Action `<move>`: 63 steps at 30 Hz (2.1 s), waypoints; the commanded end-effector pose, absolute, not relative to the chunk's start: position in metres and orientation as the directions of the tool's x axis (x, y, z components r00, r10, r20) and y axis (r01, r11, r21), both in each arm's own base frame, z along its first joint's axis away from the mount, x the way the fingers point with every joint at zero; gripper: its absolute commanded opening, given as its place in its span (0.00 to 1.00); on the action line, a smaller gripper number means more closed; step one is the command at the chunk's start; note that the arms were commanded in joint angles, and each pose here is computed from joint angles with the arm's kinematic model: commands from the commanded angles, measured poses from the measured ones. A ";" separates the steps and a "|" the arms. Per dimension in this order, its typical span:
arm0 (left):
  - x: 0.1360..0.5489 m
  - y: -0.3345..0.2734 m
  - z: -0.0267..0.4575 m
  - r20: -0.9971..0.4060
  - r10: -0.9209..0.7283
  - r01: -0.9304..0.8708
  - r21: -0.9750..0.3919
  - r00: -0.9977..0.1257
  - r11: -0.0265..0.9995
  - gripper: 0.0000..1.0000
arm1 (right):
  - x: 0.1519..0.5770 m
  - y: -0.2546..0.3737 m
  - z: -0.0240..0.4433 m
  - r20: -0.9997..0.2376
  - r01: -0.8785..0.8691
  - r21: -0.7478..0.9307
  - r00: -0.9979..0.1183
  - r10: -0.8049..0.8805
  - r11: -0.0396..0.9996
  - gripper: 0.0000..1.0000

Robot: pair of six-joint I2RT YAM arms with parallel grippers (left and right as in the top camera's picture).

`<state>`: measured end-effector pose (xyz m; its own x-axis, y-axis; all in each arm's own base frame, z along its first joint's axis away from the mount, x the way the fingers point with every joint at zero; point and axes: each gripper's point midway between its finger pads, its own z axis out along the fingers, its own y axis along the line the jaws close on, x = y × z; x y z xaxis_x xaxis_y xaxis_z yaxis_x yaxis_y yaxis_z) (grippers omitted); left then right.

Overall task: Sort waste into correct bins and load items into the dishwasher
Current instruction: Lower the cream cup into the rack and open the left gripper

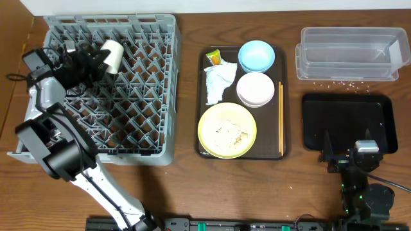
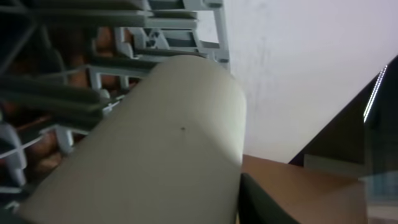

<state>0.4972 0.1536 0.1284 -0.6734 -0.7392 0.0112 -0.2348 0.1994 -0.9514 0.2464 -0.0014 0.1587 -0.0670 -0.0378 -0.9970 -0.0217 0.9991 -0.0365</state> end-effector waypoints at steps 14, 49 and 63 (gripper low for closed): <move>0.425 0.235 0.100 -0.088 -0.873 -0.621 -0.669 -0.480 0.409 0.43 | 0.246 -0.003 0.158 -0.996 -0.019 -0.051 -0.067 -0.052 0.999 0.99; 0.499 0.154 0.134 -0.592 -0.293 -0.373 0.013 -0.751 0.928 0.08 | 0.246 -0.003 0.158 -0.996 -0.018 -0.051 -0.067 -0.053 0.999 0.99; 0.496 0.153 0.112 -0.544 -0.285 -0.355 0.025 -0.789 0.935 0.08 | 0.246 -0.003 0.158 -0.996 -0.018 -0.051 -0.067 -0.053 0.999 0.99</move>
